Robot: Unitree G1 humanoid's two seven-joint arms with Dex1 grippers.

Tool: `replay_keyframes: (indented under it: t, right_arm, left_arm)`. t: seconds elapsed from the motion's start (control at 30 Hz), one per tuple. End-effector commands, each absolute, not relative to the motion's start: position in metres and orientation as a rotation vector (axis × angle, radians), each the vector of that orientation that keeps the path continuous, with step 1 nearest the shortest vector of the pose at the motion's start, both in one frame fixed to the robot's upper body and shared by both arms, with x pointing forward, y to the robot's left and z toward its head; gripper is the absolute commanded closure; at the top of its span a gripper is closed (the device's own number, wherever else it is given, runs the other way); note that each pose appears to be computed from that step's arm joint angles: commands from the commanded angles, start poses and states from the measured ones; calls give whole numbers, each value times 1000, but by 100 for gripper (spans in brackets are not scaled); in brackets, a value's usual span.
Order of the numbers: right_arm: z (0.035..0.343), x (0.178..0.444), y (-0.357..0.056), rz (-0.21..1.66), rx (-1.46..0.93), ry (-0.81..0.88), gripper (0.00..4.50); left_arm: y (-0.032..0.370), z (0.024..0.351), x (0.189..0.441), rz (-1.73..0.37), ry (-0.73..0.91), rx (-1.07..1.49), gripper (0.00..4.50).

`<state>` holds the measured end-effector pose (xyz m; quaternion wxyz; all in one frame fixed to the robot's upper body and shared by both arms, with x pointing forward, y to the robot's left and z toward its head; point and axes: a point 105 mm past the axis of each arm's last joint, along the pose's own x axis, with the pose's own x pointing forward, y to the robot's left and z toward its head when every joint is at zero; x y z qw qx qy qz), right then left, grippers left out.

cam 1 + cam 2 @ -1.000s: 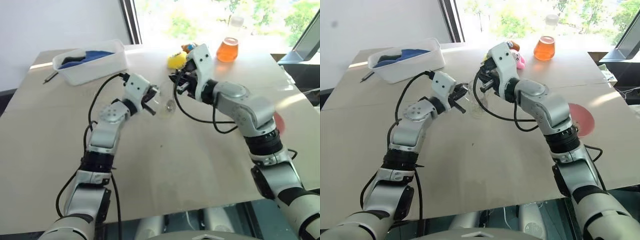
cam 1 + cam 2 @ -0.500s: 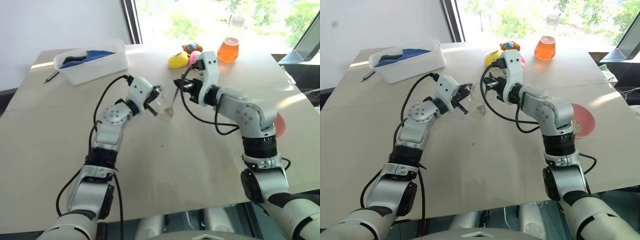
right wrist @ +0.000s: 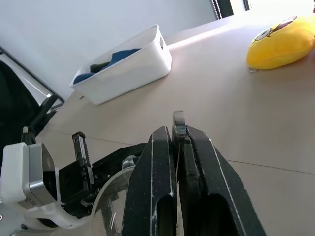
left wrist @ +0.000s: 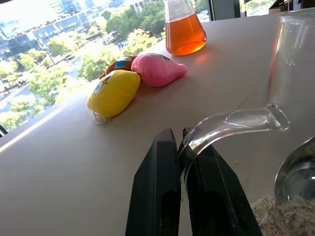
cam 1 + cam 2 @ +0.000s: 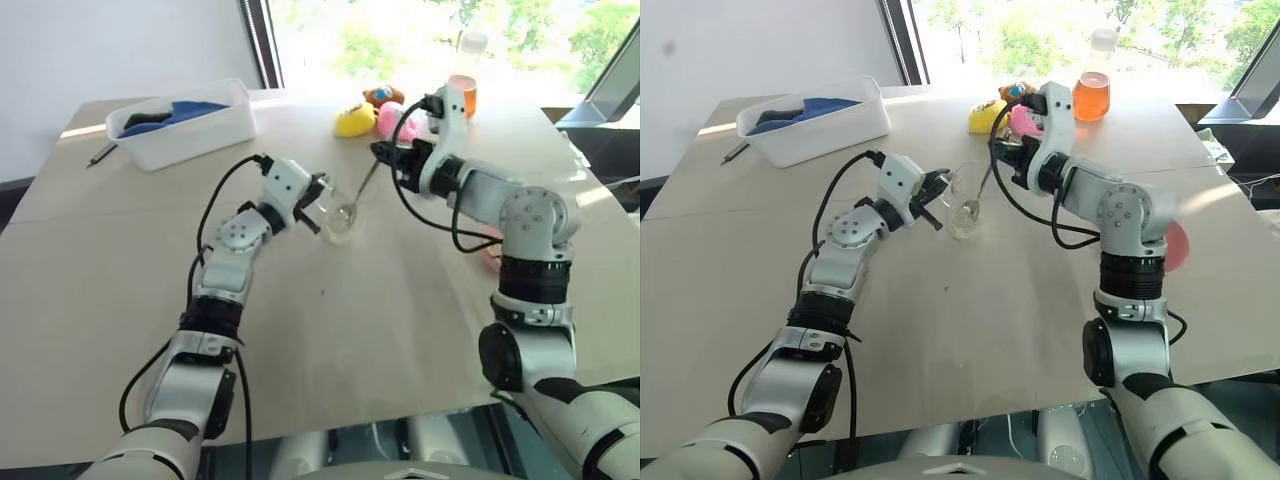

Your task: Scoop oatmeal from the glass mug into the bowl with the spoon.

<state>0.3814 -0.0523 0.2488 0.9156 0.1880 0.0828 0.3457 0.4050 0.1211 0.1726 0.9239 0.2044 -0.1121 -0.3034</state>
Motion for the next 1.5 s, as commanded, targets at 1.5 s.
replay_keyframes:
  t: [1.5]
  right_arm:
    - [268, 380, -152, 399, 1123, 128, 450]
  left_arm:
    - [90, 205, 418, -575, -458, 188, 443]
